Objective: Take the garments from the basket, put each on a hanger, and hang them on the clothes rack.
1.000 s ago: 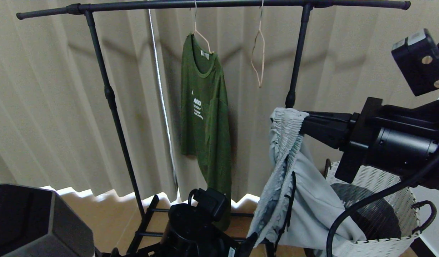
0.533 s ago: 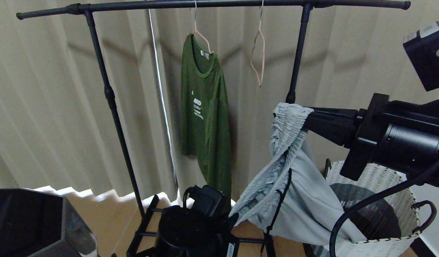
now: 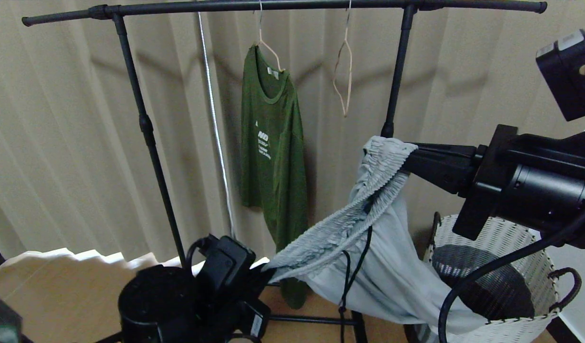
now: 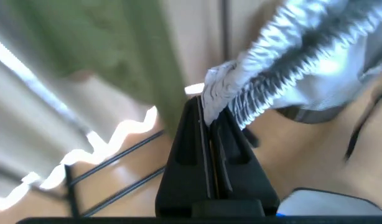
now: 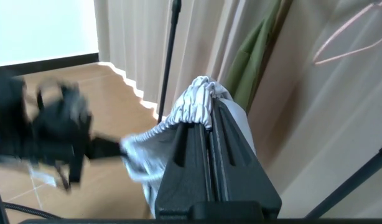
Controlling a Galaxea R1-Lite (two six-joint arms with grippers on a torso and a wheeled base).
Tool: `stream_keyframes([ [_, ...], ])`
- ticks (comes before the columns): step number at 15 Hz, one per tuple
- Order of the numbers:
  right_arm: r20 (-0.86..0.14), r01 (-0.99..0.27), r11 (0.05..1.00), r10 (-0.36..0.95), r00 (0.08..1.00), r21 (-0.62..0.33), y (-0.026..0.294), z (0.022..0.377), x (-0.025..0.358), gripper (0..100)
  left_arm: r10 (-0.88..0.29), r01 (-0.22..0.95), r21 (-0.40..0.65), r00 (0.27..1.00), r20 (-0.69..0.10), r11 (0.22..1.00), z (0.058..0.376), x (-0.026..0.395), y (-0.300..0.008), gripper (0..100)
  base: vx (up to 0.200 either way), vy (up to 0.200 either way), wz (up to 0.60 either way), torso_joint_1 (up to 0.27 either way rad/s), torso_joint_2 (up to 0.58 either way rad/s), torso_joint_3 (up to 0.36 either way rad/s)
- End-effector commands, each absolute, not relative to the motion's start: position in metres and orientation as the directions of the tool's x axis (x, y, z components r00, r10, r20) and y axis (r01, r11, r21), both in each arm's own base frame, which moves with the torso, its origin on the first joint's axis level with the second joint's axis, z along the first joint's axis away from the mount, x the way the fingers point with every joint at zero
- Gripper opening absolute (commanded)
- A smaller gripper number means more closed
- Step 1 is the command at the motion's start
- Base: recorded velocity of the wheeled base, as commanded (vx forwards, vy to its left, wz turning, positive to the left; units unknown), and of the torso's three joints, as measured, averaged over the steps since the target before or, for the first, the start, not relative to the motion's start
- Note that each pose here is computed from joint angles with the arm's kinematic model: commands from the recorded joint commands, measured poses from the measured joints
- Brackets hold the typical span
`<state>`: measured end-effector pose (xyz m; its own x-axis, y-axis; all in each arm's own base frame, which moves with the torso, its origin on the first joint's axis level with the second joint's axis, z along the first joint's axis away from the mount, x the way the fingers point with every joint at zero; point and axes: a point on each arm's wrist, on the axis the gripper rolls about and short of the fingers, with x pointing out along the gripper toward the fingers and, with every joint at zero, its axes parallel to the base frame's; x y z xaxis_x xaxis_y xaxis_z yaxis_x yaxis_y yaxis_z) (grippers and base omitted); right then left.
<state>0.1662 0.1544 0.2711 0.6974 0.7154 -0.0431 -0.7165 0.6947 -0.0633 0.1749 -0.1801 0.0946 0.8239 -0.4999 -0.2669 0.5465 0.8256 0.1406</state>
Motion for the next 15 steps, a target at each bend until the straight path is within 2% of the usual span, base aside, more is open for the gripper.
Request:
stream_keyframes([
  [1, -0.047, -0.707, 0.705, 0.705, 0.707, -0.063, 0.153, 0.270, 0.169, 0, -0.416, 0.430, 0.102, 0.899, -0.134, 0.897, 0.189, 0.176, -0.134, 0, 0.000, 0.000, 0.00, 0.000, 0.00, 0.000],
  [3, -0.055, -0.691, 0.720, 0.689, 0.723, -0.063, 0.150, 0.268, 0.173, 0, -0.407, 0.419, 0.058, 0.901, -0.153, 0.906, 0.233, 0.169, -0.112, 0, 0.000, 0.000, 0.00, 0.000, 0.00, 0.000],
  [6, -0.044, -0.663, 0.746, 0.662, 0.748, -0.062, 0.144, 0.271, 0.179, 0, -0.399, 0.403, -0.001, 0.907, -0.132, 0.915, 0.281, 0.160, -0.096, 0, 0.000, 0.000, 0.00, 0.000, 0.00, 0.000],
  [10, 0.090, -0.625, 0.778, 0.628, 0.773, -0.069, 0.136, 0.300, 0.186, 0, -0.397, 0.397, -0.012, 0.918, 0.020, 0.918, 0.334, 0.158, -0.093, 0, 0.000, 0.000, 0.00, 0.000, 0.00, 0.000],
  [13, 0.143, -0.577, 0.813, 0.582, 0.801, -0.074, 0.127, 0.318, 0.202, 0, -0.399, 0.400, 0.000, 0.916, 0.046, 0.917, 0.360, 0.163, -0.097, 0, 0.000, 0.000, 0.00, 0.000, 0.00, 0.000],
  [15, 0.139, -0.560, 0.825, 0.565, 0.814, -0.073, 0.121, 0.317, 0.210, 0, -0.407, 0.407, 0.004, 0.914, 0.014, 0.914, 0.356, 0.169, -0.102, 0, 0.000, 0.000, 0.00, 0.000, 0.00, 0.000],
])
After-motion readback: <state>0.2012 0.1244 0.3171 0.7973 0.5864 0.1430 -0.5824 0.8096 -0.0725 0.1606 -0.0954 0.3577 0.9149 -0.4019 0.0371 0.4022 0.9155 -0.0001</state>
